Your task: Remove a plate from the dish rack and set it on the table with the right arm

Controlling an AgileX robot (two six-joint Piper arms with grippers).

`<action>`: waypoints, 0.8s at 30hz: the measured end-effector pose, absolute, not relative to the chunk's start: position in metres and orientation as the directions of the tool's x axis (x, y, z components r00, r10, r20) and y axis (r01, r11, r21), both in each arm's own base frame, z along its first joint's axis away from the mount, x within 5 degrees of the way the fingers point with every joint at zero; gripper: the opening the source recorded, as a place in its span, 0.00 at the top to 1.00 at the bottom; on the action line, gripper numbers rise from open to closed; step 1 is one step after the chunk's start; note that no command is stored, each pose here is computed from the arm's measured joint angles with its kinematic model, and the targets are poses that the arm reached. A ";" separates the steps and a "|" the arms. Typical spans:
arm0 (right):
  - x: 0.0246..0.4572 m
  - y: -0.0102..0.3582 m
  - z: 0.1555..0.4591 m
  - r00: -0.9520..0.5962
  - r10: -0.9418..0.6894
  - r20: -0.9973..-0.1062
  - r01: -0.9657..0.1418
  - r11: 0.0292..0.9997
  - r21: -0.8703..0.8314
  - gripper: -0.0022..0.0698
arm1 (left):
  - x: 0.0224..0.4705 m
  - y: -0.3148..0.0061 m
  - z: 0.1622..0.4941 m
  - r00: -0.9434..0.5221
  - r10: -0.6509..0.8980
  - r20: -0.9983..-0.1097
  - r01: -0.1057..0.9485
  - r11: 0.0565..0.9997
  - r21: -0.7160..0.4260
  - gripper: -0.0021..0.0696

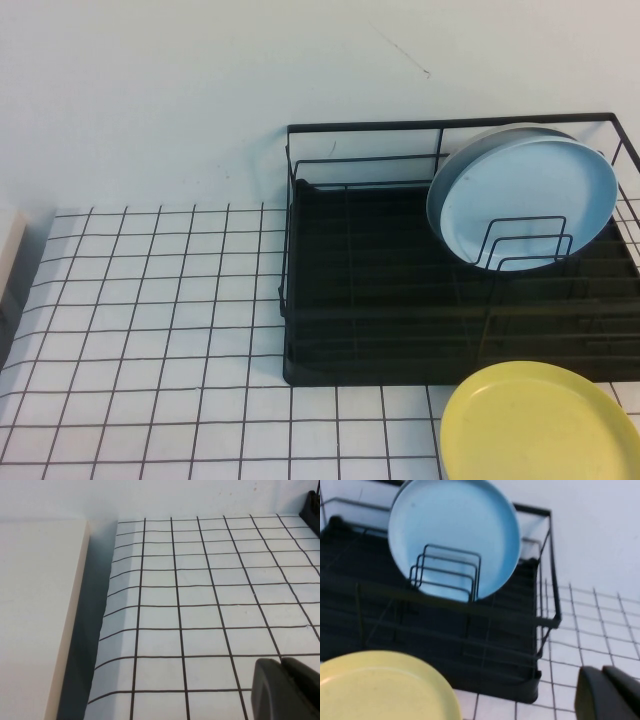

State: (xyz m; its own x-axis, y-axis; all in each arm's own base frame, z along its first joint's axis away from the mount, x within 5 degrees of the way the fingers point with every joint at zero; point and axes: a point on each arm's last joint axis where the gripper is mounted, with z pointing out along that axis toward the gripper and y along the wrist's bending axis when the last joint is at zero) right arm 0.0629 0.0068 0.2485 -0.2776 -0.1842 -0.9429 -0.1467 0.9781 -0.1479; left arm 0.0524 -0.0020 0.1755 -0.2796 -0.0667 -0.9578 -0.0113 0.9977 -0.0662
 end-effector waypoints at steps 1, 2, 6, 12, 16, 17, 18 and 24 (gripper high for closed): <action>0.060 0.005 0.243 -0.250 -0.179 -0.952 -0.126 0.980 -0.151 0.97 | 0.052 -0.002 0.176 -0.280 -0.067 -0.958 -0.011 0.998 -0.066 0.98; 0.057 0.004 0.237 -0.230 -0.169 -0.959 -0.107 0.983 -0.148 0.97 | 0.052 -0.002 0.176 -0.280 -0.067 -0.958 -0.011 0.998 -0.066 0.98; 0.051 0.002 0.211 -0.210 -0.147 -0.966 -0.068 0.988 -0.136 0.97 | 0.052 -0.002 0.176 -0.280 -0.067 -0.958 -0.011 0.998 -0.066 0.98; 0.052 0.002 0.173 -0.289 -0.115 -0.950 -0.062 0.993 -0.101 0.97 | 0.052 -0.002 0.176 -0.280 -0.067 -0.958 -0.011 0.998 -0.066 0.98; 0.051 0.001 0.169 -0.328 -0.107 -0.938 -0.058 0.994 -0.093 0.97 | 0.052 -0.002 0.176 -0.280 -0.067 -0.958 -0.011 0.998 -0.066 0.98; 0.051 0.001 0.169 -0.328 -0.112 -0.938 -0.059 0.993 -0.097 0.97 | 0.052 -0.002 0.176 -0.280 -0.067 -0.958 -0.011 0.998 -0.066 0.98; 0.051 0.001 0.169 -0.327 -0.120 -0.937 -0.062 0.992 -0.106 0.97 | 0.052 -0.002 0.176 -0.280 -0.067 -0.958 -0.011 0.998 -0.066 0.98; 0.051 0.001 0.169 -0.324 -0.167 -0.931 -0.077 0.986 -0.150 0.97 | 0.052 -0.002 0.176 -0.280 -0.067 -0.958 -0.011 0.998 -0.066 0.98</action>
State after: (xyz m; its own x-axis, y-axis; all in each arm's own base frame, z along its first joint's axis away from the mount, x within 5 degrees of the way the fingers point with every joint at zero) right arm 0.0513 0.0013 0.1691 -0.3243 -0.1669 -0.9311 -0.0768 0.9857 -0.1500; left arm 0.0524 -0.0020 0.1755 -0.2796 -0.0667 -0.9578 -0.0113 0.9977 -0.0662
